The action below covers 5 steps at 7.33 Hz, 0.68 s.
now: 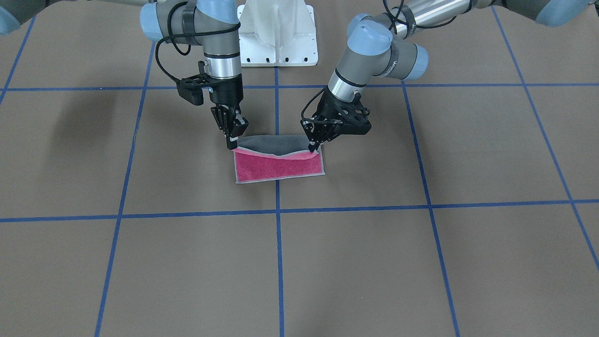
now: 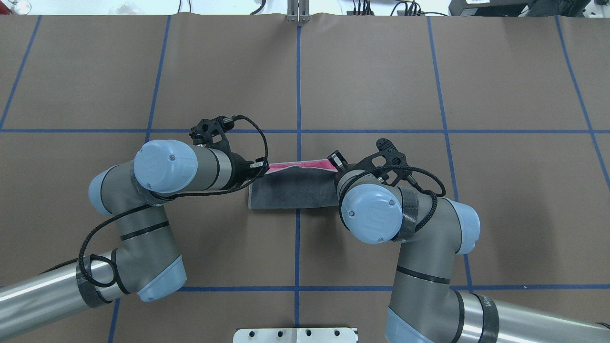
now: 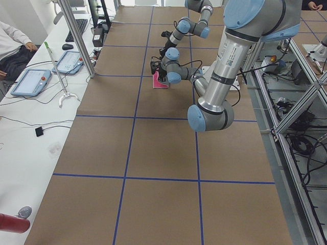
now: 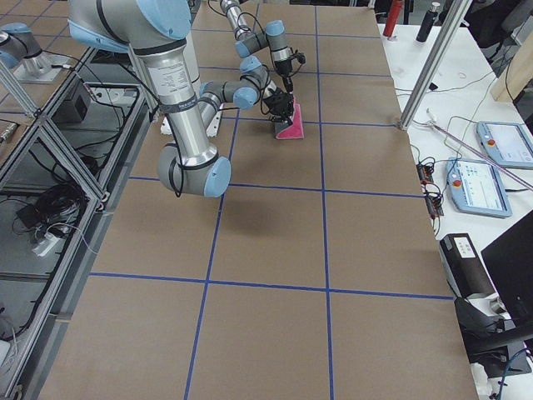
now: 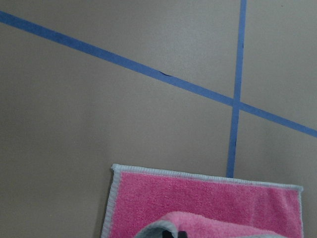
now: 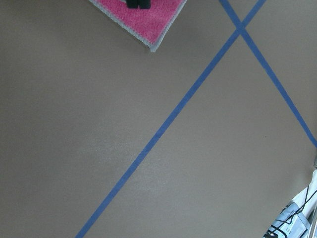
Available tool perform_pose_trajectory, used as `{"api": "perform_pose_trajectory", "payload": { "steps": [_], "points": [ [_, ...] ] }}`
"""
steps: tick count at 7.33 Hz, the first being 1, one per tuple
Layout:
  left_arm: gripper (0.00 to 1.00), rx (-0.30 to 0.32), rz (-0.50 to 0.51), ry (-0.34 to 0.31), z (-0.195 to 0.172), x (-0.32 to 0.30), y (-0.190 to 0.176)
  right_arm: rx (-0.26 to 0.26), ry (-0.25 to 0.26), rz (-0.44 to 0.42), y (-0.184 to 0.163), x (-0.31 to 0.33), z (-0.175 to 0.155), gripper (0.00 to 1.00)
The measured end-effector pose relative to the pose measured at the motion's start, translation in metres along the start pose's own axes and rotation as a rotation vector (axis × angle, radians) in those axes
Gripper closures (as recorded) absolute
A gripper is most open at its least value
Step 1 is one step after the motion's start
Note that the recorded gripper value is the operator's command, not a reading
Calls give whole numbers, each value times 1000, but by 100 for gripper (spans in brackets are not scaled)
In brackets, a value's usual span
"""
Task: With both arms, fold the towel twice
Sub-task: 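Lift the near edge with both grippers and fold it over the far edge, then lay the folded edge down and open both grippers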
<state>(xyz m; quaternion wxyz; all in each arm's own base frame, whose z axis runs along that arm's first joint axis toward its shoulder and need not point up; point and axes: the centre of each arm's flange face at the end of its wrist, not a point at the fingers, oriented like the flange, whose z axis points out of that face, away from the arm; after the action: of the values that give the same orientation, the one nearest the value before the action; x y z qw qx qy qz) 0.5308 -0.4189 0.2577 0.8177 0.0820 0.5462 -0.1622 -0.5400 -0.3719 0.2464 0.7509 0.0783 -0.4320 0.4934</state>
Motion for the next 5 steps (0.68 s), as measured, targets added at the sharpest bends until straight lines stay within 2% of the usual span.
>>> {"api": "perform_pose_trajectory", "payload": {
  "steps": [5],
  "points": [
    [100,16,2,-17,7,-9,-13,3,-12,13,8,-15,23,100]
  ]
}}
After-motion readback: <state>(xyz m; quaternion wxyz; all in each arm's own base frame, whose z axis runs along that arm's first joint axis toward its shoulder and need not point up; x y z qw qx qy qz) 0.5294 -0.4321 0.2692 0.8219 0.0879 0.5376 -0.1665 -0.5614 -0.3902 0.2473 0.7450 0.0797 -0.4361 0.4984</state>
